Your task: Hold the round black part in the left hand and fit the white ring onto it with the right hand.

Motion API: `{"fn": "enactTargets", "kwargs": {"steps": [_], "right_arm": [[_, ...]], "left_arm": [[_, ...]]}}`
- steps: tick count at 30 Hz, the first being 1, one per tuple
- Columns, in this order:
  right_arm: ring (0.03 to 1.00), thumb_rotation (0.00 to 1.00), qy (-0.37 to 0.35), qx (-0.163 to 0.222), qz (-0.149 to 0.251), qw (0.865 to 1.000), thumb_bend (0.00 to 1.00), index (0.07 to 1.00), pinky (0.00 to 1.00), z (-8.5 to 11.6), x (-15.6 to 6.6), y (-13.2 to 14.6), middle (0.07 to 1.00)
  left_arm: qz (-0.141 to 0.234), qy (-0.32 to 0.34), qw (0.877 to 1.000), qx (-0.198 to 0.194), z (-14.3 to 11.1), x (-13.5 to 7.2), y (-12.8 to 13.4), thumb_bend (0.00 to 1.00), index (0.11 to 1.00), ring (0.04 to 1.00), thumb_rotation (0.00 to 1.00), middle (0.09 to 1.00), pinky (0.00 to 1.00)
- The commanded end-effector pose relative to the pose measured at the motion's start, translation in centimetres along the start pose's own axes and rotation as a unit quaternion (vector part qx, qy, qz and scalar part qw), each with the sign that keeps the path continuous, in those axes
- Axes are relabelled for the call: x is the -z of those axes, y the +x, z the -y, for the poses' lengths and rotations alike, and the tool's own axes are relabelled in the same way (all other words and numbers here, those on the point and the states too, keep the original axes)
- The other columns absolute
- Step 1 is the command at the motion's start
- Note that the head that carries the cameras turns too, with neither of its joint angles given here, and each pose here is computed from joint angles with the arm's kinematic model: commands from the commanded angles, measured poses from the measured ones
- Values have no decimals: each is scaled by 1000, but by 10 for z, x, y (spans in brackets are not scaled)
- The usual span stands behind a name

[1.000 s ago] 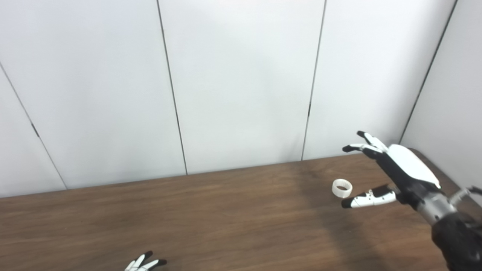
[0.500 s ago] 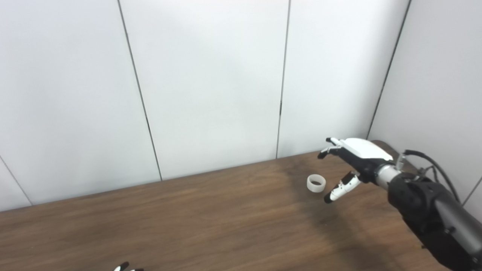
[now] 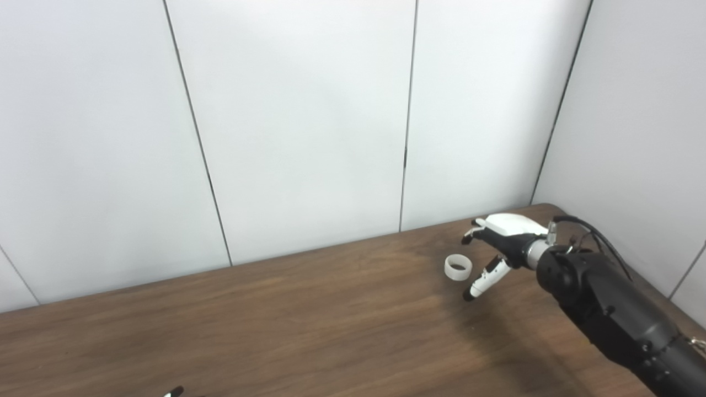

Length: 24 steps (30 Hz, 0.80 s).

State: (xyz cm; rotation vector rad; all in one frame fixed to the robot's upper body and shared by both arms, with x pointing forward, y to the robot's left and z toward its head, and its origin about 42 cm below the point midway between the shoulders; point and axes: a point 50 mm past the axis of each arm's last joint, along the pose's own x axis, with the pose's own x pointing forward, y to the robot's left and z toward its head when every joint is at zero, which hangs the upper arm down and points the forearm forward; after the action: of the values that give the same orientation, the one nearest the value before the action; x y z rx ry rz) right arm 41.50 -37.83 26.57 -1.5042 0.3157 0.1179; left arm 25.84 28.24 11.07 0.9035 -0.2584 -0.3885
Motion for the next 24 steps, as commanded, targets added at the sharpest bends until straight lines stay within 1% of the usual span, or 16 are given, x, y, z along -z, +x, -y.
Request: {"fn": "enactTargets", "kwargs": {"steps": [1, 4, 9, 14, 17, 20, 24], "right_arm": [[1000, 491, -20, 57, 5, 998, 1000, 865, 1000, 31, -2, 3, 1000], [1000, 502, -23, 58, 3, 998, 1000, 867, 1000, 28, -2, 7, 1000], [1000, 493, -23, 60, 3, 998, 1000, 864, 1000, 22, -2, 13, 1000], [1000, 437, -14, 60, 15, 998, 1000, 858, 998, 15, -8, 16, 1000], [1000, 410, -17, 59, 21, 998, 969, 853, 986, 9, -11, 19, 1000], [1000, 411, -19, 57, 24, 998, 959, 857, 971, 6, -13, 23, 1000], [1000, 420, -14, 52, 27, 998, 946, 868, 987, 3, -16, 29, 1000]], "left_arm": [[-10, 18, 1000, 2, -5, 5, -4, 515, 479, 1000, 39, 883, 1000], [-9, 17, 1000, 2, -4, 4, -5, 515, 479, 1000, 39, 882, 1000], [-11, 14, 1000, 2, -3, 4, -6, 515, 479, 1000, 39, 883, 1000], [-9, 14, 1000, 2, -2, 4, -6, 515, 479, 1000, 40, 887, 1000], [-9, 14, 1000, 0, -2, 2, -7, 515, 478, 1000, 40, 881, 1000], [-10, 13, 1000, -1, -1, 1, -8, 515, 478, 1000, 41, 878, 1000], [-12, 12, 1000, 0, 1, -1, -9, 515, 478, 1000, 41, 879, 1000]]}}
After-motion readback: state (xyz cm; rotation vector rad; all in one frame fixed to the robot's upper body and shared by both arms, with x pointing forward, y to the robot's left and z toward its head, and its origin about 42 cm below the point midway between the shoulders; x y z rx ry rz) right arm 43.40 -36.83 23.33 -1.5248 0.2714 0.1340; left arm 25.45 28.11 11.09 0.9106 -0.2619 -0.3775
